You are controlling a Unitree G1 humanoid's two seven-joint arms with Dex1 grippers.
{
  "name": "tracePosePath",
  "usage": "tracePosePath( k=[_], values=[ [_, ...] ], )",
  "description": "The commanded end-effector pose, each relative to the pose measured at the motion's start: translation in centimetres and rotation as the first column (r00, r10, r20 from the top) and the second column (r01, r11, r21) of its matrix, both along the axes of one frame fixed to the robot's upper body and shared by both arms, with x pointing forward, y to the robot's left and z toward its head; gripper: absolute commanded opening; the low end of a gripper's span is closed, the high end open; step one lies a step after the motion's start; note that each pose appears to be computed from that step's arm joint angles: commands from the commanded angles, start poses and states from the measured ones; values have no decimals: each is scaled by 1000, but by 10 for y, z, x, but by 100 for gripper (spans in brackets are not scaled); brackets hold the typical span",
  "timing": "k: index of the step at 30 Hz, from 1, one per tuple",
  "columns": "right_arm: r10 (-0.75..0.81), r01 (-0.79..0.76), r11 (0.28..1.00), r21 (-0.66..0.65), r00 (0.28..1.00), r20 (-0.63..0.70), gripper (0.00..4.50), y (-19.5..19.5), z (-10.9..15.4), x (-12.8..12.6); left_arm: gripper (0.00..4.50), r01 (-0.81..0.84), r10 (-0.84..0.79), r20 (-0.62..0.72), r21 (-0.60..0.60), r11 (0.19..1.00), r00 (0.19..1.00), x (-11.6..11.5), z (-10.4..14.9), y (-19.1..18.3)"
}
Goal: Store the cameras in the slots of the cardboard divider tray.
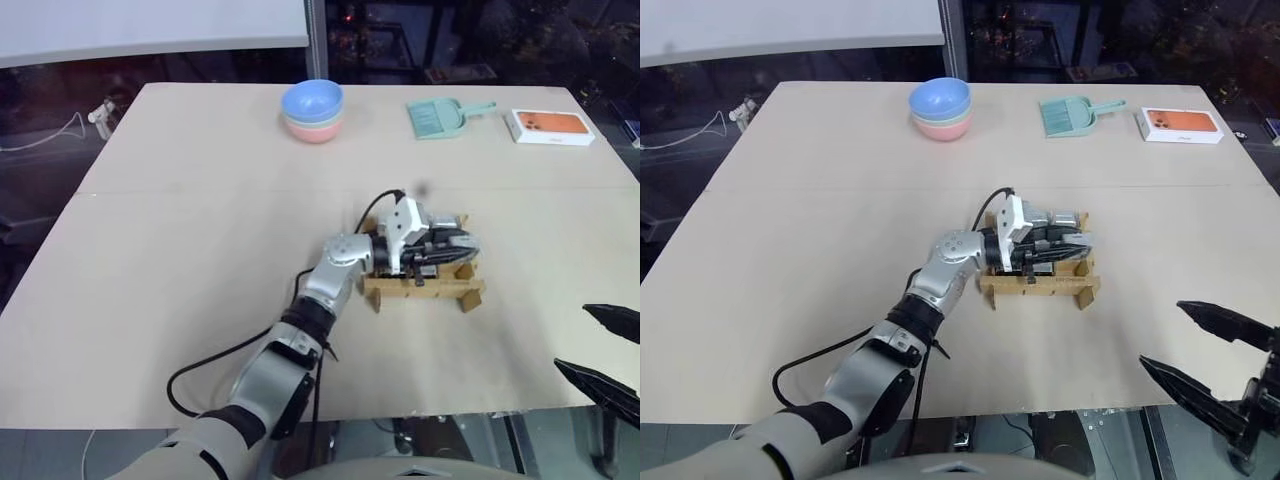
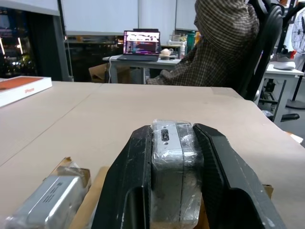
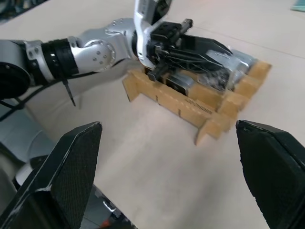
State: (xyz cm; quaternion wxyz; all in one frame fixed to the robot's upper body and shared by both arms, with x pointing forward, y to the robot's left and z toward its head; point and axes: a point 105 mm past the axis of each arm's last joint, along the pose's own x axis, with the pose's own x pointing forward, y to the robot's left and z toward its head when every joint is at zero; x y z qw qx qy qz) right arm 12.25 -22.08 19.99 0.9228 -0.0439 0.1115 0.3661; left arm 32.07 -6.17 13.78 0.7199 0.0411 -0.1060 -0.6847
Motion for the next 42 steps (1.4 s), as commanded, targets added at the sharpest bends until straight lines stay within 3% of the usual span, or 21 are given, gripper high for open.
tracePosePath(
  k=[1, 20, 22, 28, 36, 42],
  values=[
    [-17, 17, 1000, -8, 1000, 12, 445, -9, -6, -4, 79, 35, -37, 34, 34, 999, 999, -6, -5, -4],
    [-2, 2, 1000, -7, 996, 86, 445, -9, -6, 9, 79, 36, -37, 0, 152, 988, 999, -7, -22, 8],
    [0, 1, 1000, -9, 996, 90, 450, -9, -5, 10, 182, 29, -30, 4, 157, 987, 1000, -6, -23, 9],
    [0, 1, 1000, -8, 996, 95, 450, -9, -4, 12, 433, 38, -36, -18, 152, 988, 999, -6, -19, 11],
    [2, -2, 1000, -4, 995, 96, 450, -7, -6, 18, 433, 35, -35, -3, 105, 994, 999, -6, 14, 22],
    [6, -6, 1000, 2, 995, 98, 450, -7, -7, 22, 433, 63, -109, 174, 251, 966, 979, -20, 16, 31]
  ],
)
